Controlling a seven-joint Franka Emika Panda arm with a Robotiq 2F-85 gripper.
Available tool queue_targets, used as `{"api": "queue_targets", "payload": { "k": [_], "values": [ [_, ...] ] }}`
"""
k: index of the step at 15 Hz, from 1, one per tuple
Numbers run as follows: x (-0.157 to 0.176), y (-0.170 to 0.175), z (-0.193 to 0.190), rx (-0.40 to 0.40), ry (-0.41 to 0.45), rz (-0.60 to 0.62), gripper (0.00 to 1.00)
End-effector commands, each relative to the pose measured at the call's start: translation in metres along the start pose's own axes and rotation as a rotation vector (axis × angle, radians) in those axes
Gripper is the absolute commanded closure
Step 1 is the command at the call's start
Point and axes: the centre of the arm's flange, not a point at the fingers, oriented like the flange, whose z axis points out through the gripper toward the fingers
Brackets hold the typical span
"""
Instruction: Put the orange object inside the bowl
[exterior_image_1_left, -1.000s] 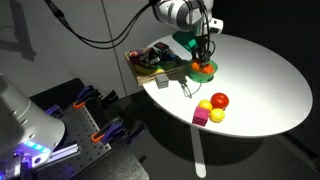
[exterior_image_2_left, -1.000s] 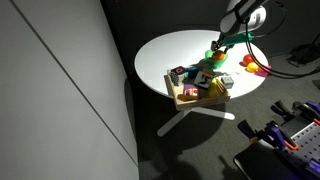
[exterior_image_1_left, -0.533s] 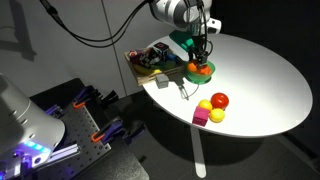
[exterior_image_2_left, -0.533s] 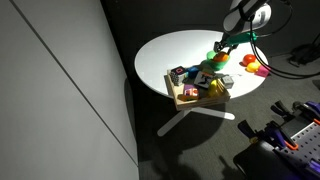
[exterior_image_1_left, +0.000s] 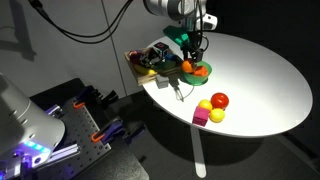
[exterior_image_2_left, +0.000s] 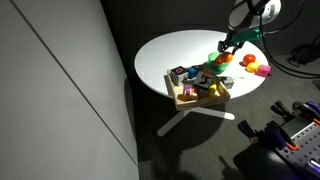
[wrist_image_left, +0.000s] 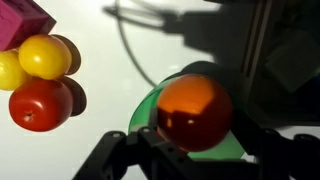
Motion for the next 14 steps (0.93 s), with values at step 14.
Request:
{"api": "queue_targets", "payload": {
  "k": [14],
  "values": [
    [0.018,-0.002,-0.012,-0.001,0.043,0.035,0.51]
  ]
}}
